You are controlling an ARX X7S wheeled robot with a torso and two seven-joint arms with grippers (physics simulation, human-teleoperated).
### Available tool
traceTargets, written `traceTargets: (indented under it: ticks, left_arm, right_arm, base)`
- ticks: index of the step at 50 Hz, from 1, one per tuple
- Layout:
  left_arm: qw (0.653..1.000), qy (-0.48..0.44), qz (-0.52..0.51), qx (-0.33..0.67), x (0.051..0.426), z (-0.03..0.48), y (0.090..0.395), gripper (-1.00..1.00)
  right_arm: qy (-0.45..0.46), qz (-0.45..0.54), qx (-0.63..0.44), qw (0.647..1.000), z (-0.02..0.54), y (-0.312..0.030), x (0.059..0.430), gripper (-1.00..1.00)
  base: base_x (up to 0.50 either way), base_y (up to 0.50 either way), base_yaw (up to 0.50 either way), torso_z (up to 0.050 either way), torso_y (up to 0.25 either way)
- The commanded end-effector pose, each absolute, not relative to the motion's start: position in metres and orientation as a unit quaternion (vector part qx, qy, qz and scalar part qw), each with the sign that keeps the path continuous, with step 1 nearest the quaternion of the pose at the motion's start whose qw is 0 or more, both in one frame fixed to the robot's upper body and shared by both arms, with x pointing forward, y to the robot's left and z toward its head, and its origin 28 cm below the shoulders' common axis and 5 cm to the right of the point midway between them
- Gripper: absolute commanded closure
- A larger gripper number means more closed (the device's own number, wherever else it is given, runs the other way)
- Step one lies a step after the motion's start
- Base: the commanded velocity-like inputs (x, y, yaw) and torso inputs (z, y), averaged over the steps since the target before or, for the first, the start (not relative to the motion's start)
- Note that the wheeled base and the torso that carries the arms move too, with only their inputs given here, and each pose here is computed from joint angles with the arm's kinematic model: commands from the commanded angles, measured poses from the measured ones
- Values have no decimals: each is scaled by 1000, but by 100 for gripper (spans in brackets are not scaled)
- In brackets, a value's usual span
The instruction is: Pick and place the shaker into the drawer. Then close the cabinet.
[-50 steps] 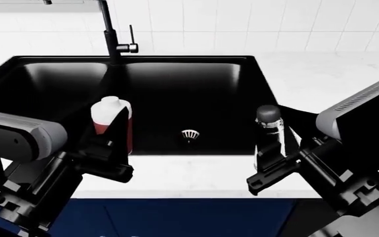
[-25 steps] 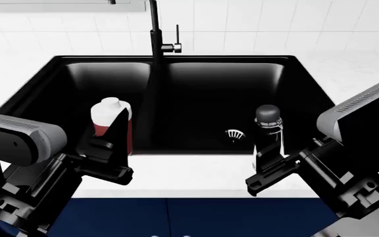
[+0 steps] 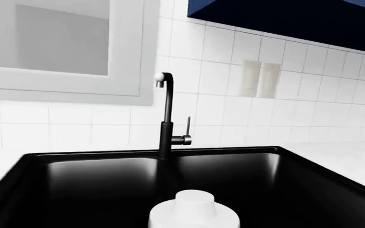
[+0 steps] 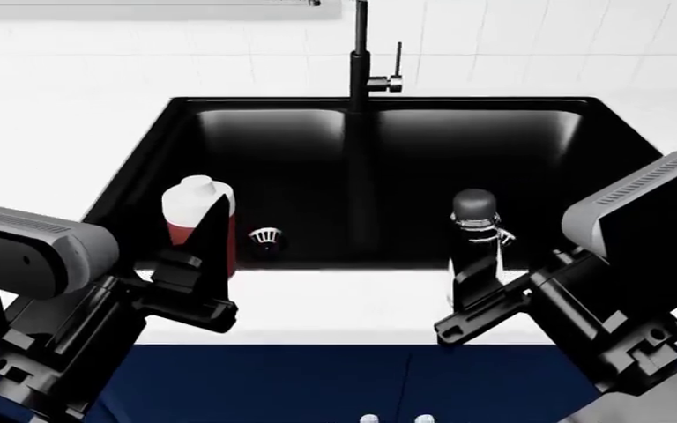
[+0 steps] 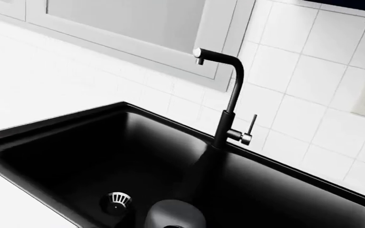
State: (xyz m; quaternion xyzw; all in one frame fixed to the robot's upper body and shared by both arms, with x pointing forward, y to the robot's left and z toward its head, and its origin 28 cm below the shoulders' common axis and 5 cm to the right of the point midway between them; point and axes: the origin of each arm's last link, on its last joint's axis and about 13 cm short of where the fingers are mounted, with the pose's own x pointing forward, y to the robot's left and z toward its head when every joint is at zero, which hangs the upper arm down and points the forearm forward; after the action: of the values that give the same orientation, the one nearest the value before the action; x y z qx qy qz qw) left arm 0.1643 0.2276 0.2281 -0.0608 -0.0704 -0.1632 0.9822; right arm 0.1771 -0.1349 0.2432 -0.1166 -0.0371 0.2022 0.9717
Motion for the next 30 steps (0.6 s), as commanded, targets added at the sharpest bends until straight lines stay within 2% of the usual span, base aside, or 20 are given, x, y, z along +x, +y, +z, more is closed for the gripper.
traceTargets:
  ticks: [1, 30]
  left_arm:
    - [982, -70, -163, -66, 164, 228, 227, 100]
    - [982, -72, -164, -65, 163, 229, 227, 100]
  right_arm:
    - [-36, 202, -114, 972, 242, -134, 176, 100]
    - [-34, 207, -116, 971, 242, -131, 177, 100]
  base:
    - [-133, 500, 0, 0, 0]
    - [-239, 500, 0, 0, 0]
